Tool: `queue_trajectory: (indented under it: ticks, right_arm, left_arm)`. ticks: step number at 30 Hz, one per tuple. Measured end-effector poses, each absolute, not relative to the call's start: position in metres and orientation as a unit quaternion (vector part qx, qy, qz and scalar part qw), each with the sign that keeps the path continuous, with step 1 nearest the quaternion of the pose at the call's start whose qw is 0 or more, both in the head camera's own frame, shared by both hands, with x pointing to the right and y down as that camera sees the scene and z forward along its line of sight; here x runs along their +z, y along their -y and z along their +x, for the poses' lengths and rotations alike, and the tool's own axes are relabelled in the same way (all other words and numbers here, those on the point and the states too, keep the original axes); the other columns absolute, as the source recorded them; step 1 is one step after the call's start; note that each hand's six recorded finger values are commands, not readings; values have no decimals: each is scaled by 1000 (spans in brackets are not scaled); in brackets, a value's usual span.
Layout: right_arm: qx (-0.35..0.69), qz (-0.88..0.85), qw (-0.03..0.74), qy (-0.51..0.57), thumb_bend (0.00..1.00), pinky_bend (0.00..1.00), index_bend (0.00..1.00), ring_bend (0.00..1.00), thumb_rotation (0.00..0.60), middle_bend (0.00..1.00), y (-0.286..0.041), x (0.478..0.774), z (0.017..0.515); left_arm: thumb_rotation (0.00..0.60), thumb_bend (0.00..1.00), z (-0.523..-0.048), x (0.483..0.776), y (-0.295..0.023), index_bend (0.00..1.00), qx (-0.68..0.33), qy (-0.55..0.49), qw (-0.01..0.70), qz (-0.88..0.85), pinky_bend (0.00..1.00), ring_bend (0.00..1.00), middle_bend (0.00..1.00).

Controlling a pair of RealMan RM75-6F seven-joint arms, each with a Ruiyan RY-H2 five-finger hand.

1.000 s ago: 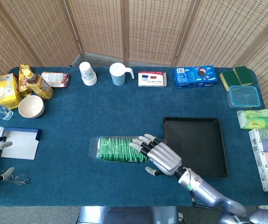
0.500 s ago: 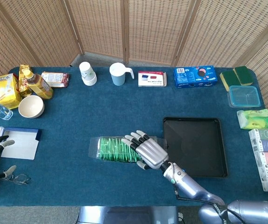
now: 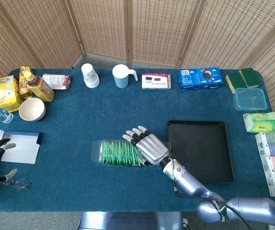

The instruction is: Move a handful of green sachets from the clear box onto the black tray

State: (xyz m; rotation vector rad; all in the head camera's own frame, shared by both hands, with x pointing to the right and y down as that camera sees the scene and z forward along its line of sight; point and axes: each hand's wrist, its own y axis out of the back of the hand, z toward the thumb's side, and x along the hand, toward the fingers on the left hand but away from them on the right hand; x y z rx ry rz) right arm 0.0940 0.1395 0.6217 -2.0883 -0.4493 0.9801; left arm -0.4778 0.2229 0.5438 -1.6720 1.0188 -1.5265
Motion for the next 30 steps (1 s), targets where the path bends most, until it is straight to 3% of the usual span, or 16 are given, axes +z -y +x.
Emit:
queue_trajectory:
  ticks: [9,17,30]
  right_arm:
    - [392,-821,380,169,586,52,252,130,600,47,-127,616,94]
    - [399,-824,363,174,627,52,328,173,600,49,-112,608,97]
    - [405,-825,344,195,662,52,589,275,600,145,-85,607,98]
  left_arm:
    - [600,162,-476,543,-222,236,-577,-391,326,-639,346,190,156]
    - [600,163,-477,539,-221,236,-573,-396,329,-638,346,190,154]
    - [600,162,-475,536,-219,236,-569,-398,334,-638,346,189,153]
